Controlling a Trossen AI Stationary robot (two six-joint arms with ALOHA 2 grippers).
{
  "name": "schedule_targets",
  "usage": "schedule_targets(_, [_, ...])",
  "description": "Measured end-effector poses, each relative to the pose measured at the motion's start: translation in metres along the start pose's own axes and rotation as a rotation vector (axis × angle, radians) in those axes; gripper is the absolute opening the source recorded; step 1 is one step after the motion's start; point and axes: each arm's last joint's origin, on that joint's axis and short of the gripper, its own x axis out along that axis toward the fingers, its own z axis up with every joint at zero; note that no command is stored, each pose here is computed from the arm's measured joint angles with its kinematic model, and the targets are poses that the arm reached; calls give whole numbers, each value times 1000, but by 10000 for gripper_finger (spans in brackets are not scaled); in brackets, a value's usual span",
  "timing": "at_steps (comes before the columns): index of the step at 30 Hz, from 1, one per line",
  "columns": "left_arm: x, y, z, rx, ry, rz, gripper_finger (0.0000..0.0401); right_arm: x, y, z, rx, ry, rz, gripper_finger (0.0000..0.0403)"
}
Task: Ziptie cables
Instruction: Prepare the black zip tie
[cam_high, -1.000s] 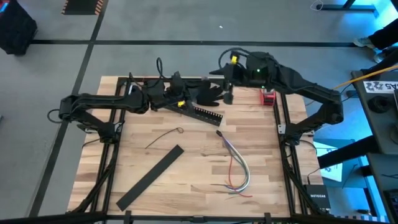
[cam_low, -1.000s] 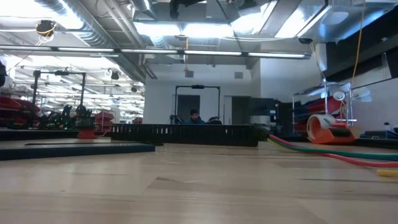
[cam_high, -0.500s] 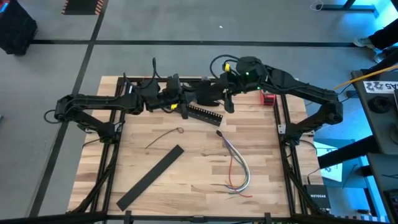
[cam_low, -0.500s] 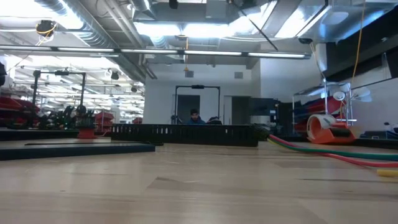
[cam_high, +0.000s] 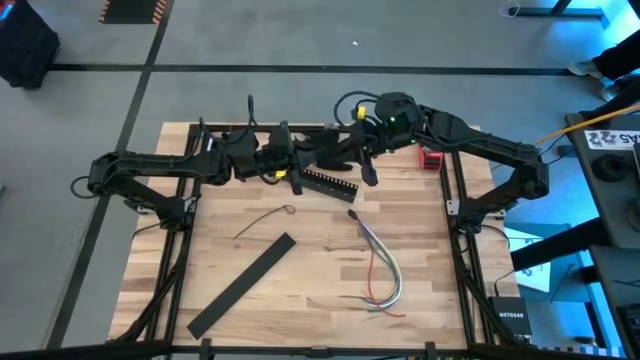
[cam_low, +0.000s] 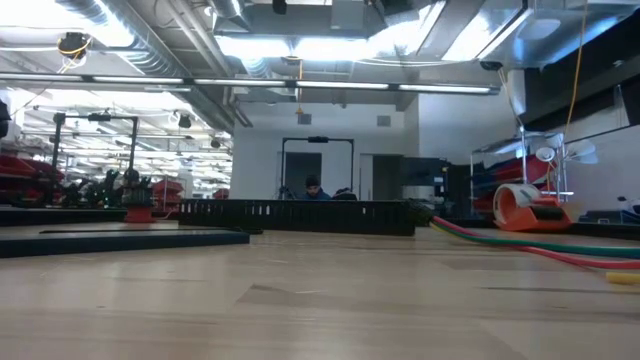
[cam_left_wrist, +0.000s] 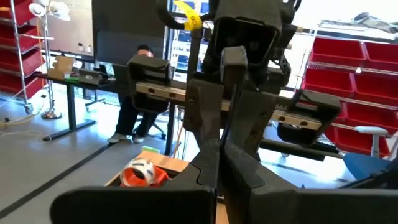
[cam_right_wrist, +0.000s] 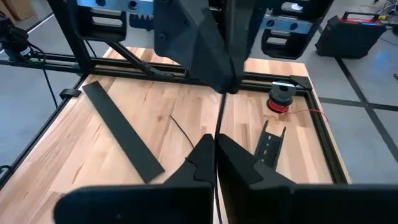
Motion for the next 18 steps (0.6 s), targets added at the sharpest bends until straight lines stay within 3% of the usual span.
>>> schedule_targets(12, [-5, 2, 8, -10, -33, 15, 76, 0, -1, 1, -2, -5, -14, 1])
schedule_targets(18, [-5, 2, 8, 9, -35, 15, 89, 0, -1, 1, -4, -7, -16, 1])
